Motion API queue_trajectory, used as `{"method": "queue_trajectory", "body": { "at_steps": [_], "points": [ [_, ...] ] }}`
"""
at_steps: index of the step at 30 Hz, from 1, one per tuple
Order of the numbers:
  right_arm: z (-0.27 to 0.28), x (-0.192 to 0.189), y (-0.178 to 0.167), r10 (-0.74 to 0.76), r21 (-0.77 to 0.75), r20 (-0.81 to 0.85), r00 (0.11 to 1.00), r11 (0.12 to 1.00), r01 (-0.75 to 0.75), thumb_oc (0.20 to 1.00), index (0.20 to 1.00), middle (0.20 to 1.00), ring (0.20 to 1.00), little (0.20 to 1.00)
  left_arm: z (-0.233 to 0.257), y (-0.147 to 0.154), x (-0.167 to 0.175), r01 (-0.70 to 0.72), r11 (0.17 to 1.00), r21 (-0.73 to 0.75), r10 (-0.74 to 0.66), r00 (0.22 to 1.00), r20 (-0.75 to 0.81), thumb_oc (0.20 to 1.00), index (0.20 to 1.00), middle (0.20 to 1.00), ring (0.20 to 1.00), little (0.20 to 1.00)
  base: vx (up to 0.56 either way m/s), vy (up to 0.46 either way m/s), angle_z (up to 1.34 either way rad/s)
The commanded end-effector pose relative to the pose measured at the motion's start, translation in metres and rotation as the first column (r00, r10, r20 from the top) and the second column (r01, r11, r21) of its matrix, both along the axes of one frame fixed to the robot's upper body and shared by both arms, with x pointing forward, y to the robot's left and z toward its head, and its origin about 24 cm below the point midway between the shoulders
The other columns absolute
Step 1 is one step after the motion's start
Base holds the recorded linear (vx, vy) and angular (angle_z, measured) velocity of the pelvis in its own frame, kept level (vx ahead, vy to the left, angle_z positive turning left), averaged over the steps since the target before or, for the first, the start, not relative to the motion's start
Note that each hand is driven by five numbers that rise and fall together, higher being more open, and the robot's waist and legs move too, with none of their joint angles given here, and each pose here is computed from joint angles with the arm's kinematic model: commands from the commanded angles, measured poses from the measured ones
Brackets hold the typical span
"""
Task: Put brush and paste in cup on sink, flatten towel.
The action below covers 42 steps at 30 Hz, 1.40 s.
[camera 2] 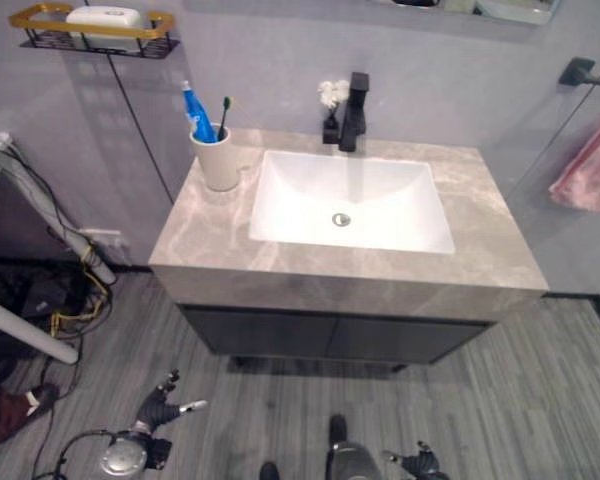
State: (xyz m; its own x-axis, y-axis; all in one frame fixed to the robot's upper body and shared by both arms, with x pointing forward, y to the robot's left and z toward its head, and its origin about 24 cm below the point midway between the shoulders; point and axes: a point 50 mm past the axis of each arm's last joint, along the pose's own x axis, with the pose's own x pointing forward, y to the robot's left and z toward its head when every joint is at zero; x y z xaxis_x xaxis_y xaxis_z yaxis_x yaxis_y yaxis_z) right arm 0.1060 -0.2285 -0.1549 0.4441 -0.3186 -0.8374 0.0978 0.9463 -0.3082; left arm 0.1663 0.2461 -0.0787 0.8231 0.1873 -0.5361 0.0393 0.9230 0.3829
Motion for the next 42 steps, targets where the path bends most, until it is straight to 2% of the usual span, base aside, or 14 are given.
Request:
{"method": "queue_trajectory", "body": {
  "at_steps": [1,8,13,15,16,17,18,19,23,31,38,39,41,42],
  "points": [
    [0.006,0.014,-0.010,-0.022,-0.045,0.041,0.999,0.999,0.024,1.000,1.000,1.000,1.000,1.000,0.020,-0.001,0.015,0.022,1.000,0.002,-0.022,0.990,0.140,1.000,1.000,1.000,1.000,1.000,0.11,-0.037,0.09],
    [0.003,0.003,-0.014,-0.002,-0.061,-0.004,1.000,0.998,0.001,1.000,1.000,1.000,1.000,1.000,0.015,-0.008,0.019,0.016,1.000,-0.023,-0.013,0.991,0.130,1.000,1.000,1.000,1.000,1.000,0.24,-0.111,0.38],
    [0.001,-0.012,-0.026,0.070,-0.128,-0.090,0.993,0.989,-0.081,1.000,1.000,1.000,1.000,1.000,0.012,-0.017,0.026,0.038,0.998,-0.047,-0.032,0.991,0.132,1.000,1.000,1.000,1.000,1.000,0.18,-0.132,0.29],
    [0.002,-0.014,-0.031,0.085,-0.150,-0.106,0.991,0.984,-0.101,1.000,1.000,1.000,1.000,1.000,0.010,-0.020,0.030,0.015,0.997,-0.079,-0.004,0.991,0.130,1.000,1.000,1.000,1.000,1.000,0.10,-0.152,0.67],
    [0.002,-0.017,-0.033,0.086,-0.152,-0.126,0.988,0.983,-0.105,1.000,1.000,1.000,1.000,1.000,0.006,-0.019,0.030,-0.073,0.982,-0.173,0.094,0.989,0.112,1.000,1.000,1.000,1.000,1.000,0.04,-0.096,0.76],
    [0.001,-0.017,-0.033,0.109,-0.155,-0.145,0.983,0.979,-0.131,1.000,1.000,1.000,1.000,1.000,0.014,-0.024,0.041,-0.037,0.979,-0.198,0.069,0.985,0.155,1.000,1.000,1.000,1.000,1.000,0.04,-0.103,0.57],
    [0.002,-0.016,-0.034,0.121,-0.164,-0.149,0.981,0.976,-0.146,1.000,1.000,1.000,1.000,1.000,0.026,-0.026,0.051,0.046,0.988,-0.148,-0.014,0.978,0.209,1.000,1.000,1.000,1.000,1.000,0.12,-0.027,0.72],
    [0.003,-0.014,-0.035,0.183,-0.182,-0.164,0.969,0.960,-0.212,1.000,1.000,1.000,1.000,1.000,0.034,-0.021,0.054,0.039,0.986,-0.161,0.000,0.972,0.236,1.000,1.000,1.000,1.000,1.000,0.17,0.052,1.37],
    [0.006,-0.005,-0.037,0.172,-0.177,-0.124,0.977,0.965,-0.192,1.000,1.000,1.000,1.000,1.000,0.034,-0.005,0.042,-0.058,0.979,-0.193,0.105,0.964,0.246,1.000,1.000,1.000,1.000,1.000,0.17,0.130,0.64],
    [0.007,0.000,-0.038,0.151,-0.177,-0.130,0.980,0.969,-0.173,1.000,1.000,1.000,1.000,1.000,0.031,0.007,0.033,-0.044,0.990,-0.137,0.072,0.975,0.210,1.000,1.000,1.000,1.000,1.000,0.09,0.177,-0.46],
    [0.006,0.013,-0.022,0.247,-0.154,-0.106,0.963,0.953,-0.261,1.000,1.000,1.000,1.000,1.000,0.036,0.017,0.029,-0.097,0.978,-0.183,0.139,0.962,0.233,1.000,1.000,1.000,1.000,1.000,0.03,0.085,-0.08],
    [0.007,0.019,-0.016,0.305,-0.154,-0.108,0.946,0.935,-0.319,1.000,1.000,1.000,1.000,1.000,0.041,0.025,0.023,-0.106,0.977,-0.183,0.150,0.958,0.245,0.542,0.542,0.542,0.542,0.542,0.01,0.009,0.04],
    [0.007,0.019,-0.016,0.306,-0.154,-0.109,0.946,0.935,-0.320,1.000,1.000,1.000,1.000,1.000,0.041,0.025,0.022,-0.107,0.977,-0.183,0.150,0.958,0.245,0.238,0.238,0.238,0.238,0.238,0.00,-0.007,0.02],
    [0.006,0.020,-0.015,0.331,-0.154,-0.119,0.936,0.925,-0.347,1.000,1.000,1.000,1.000,1.000,0.045,0.029,0.017,-0.104,0.976,-0.191,0.151,0.955,0.255,0.200,0.200,0.200,0.200,0.200,0.01,-0.024,0.04]
  ]
}}
